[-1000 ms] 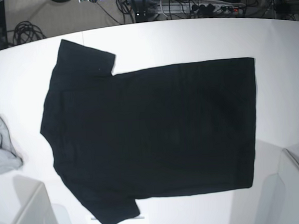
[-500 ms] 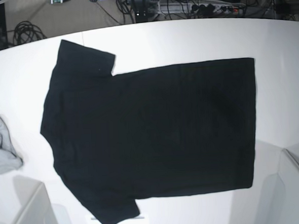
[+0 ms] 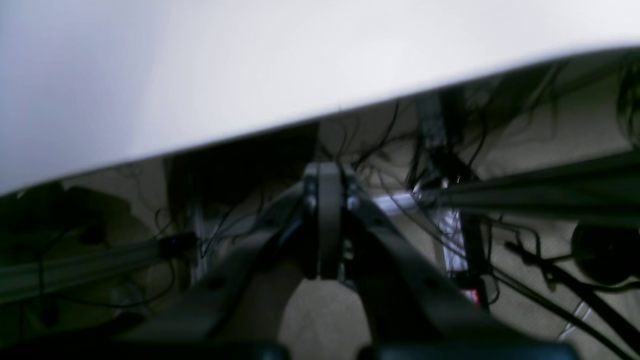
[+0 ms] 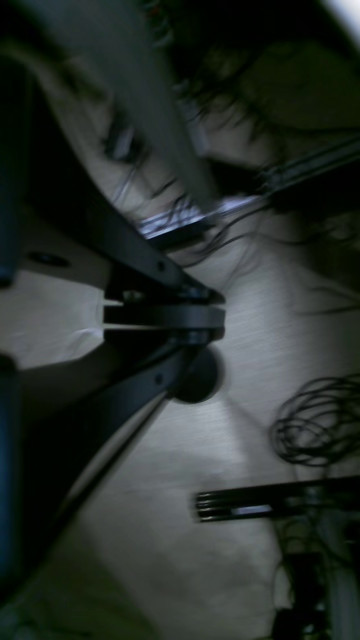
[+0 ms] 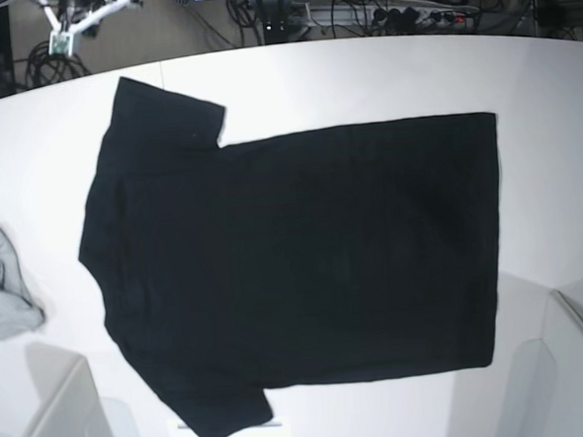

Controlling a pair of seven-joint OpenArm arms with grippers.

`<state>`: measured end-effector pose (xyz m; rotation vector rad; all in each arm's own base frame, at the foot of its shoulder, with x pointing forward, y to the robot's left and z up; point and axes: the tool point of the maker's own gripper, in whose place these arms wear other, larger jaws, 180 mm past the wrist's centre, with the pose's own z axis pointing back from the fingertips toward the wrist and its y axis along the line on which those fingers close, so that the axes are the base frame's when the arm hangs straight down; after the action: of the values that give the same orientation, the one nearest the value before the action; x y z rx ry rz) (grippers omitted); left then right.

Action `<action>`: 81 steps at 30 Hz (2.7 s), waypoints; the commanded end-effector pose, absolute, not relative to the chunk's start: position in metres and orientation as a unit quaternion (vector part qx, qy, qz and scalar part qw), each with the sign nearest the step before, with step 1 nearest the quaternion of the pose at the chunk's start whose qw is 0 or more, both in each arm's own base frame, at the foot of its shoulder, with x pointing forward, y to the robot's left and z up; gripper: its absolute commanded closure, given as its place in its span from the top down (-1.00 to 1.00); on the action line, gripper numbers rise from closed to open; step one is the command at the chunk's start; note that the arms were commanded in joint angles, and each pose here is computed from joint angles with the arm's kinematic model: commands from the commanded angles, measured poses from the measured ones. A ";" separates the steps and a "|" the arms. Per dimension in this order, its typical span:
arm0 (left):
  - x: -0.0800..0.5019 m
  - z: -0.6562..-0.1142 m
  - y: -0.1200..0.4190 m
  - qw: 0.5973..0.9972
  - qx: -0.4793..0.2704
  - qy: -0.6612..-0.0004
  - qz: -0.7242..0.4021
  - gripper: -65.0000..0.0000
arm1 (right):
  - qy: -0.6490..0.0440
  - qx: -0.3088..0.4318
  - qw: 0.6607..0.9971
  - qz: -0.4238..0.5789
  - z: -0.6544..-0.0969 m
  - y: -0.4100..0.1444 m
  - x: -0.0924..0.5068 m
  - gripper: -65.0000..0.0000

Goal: Fold the T-shirt properly
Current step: 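Move both grippers down to the shirt edge nearest the robot base, then close both grippers on the shirt edge and lift it slightly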

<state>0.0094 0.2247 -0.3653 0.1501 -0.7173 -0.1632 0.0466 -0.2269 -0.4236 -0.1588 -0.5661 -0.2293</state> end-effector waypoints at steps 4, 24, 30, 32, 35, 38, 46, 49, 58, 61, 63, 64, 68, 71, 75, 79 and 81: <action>0.023 -0.360 0.233 0.922 0.089 -0.370 -0.076 -1.00 | -0.351 -0.073 0.927 -0.108 -0.395 -0.226 0.093 -1.00; 0.118 -0.346 0.237 0.870 0.074 -0.488 -0.013 -0.30 | -0.351 0.076 0.895 -0.264 -0.381 -0.240 0.195 0.23; 0.123 -0.351 0.278 0.876 0.040 -0.463 0.131 0.66 | -0.331 0.092 0.903 -0.258 -0.400 -0.235 0.197 0.22; 0.127 -0.347 0.289 0.876 0.019 -0.457 0.153 0.66 | -0.323 0.103 0.908 -0.248 -0.410 -0.231 0.199 0.22; 0.133 -0.335 0.307 0.878 0.011 -0.456 0.144 0.66 | -0.309 0.111 0.912 -0.246 -0.422 -0.228 0.196 0.22; 0.136 -0.324 0.325 0.872 0.027 -0.465 0.151 0.66 | -0.301 0.122 0.918 -0.228 -0.426 -0.215 0.195 0.22; 0.152 -0.319 0.335 0.868 0.031 -0.468 0.165 0.66 | -0.279 0.152 0.928 -0.196 -0.434 -0.180 0.191 -0.16; 0.153 -0.339 0.333 0.873 0.015 -0.452 0.180 0.66 | -0.279 0.151 0.928 -0.195 -0.434 -0.181 0.191 -0.50; 0.161 -0.390 0.316 0.882 -0.034 -0.416 0.218 0.66 | -0.274 0.150 0.930 -0.195 -0.435 -0.182 0.189 -1.00; 0.167 -0.399 0.315 0.877 -0.042 -0.416 0.236 0.66 | -0.274 0.150 0.930 -0.195 -0.435 -0.182 0.189 -1.00; 0.169 -0.406 0.313 0.879 -0.048 -0.408 0.241 0.66 | -0.273 0.150 0.930 -0.195 -0.436 -0.182 0.188 -1.00; 0.173 -0.410 0.307 0.883 -0.058 -0.400 0.239 0.66 | -0.273 0.150 0.930 -0.195 -0.436 -0.182 0.188 -1.00; 0.188 -0.415 0.294 0.885 -0.079 -0.395 0.235 0.66 | -0.269 0.149 0.931 -0.196 -0.437 -0.182 0.183 -1.00; 0.198 -0.422 0.282 0.884 -0.095 -0.393 0.234 0.65 | -0.269 0.149 0.931 -0.196 -0.437 -0.182 0.183 -1.00; 0.205 -0.431 0.261 0.890 -0.117 -0.381 0.221 0.19 | -0.268 0.149 0.931 -0.196 -0.437 -0.182 0.183 -1.00; 0.200 -0.438 0.263 0.892 -0.116 -0.372 0.230 -0.36 | -0.268 0.149 0.931 -0.196 -0.437 -0.182 0.183 -1.00; 0.201 -0.437 0.264 0.891 -0.115 -0.374 0.229 -0.61 | -0.268 0.149 0.931 -0.196 -0.437 -0.182 0.183 -1.00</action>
<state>0.2101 0.2634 -0.4304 -0.2571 -0.8283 0.4842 0.1834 -0.1777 -0.4401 0.3158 -0.5460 -0.4078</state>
